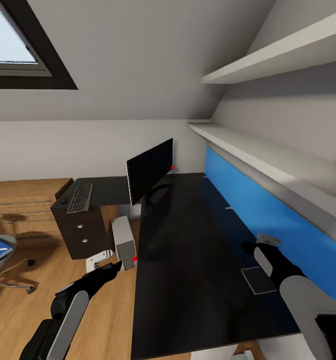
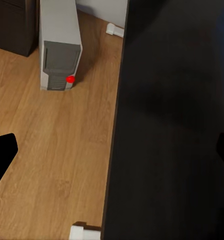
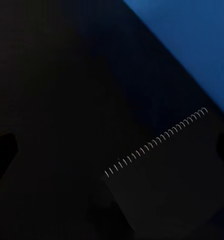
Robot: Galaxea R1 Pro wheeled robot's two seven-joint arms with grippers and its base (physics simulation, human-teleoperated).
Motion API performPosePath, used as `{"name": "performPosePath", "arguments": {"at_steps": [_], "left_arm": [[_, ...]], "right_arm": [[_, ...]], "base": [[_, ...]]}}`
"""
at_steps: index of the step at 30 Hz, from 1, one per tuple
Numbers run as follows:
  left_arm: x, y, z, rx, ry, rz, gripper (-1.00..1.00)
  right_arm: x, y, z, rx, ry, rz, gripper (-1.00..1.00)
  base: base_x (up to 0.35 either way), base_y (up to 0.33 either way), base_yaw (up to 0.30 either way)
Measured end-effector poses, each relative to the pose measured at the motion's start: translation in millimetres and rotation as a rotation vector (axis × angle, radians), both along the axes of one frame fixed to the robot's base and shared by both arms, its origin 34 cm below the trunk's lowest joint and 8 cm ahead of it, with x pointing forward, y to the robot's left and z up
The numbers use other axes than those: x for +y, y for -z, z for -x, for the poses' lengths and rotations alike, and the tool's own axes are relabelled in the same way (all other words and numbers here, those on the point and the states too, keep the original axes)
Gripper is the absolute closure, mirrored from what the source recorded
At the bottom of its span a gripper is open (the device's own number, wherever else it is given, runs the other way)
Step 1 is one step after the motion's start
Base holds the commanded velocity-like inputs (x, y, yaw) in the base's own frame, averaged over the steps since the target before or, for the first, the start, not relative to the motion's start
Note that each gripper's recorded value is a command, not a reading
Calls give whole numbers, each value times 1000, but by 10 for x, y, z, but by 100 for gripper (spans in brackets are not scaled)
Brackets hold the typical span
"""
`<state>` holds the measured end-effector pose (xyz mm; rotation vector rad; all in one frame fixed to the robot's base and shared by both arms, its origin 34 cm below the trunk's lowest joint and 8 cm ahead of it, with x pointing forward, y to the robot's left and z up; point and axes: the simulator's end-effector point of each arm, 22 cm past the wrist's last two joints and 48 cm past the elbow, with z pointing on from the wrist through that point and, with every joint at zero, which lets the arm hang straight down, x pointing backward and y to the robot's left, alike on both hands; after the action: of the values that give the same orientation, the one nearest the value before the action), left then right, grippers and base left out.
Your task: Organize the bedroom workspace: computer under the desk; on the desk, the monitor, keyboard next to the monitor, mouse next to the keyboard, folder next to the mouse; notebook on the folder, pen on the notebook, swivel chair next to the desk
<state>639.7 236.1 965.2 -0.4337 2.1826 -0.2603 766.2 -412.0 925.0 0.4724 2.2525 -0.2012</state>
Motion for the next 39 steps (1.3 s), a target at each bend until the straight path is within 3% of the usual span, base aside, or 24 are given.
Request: {"name": "performPosePath", "arguments": {"at_steps": [11,39], "left_arm": [[-2,0,0,0,0,1,-100],[-13,240,-70,6,0,15,-100]], "right_arm": [[44,22,4,0,8,-25,-100],[18,239,-68,-1,14,-23,-100]], "base": [[0,0,0],[0,0,0]]}}
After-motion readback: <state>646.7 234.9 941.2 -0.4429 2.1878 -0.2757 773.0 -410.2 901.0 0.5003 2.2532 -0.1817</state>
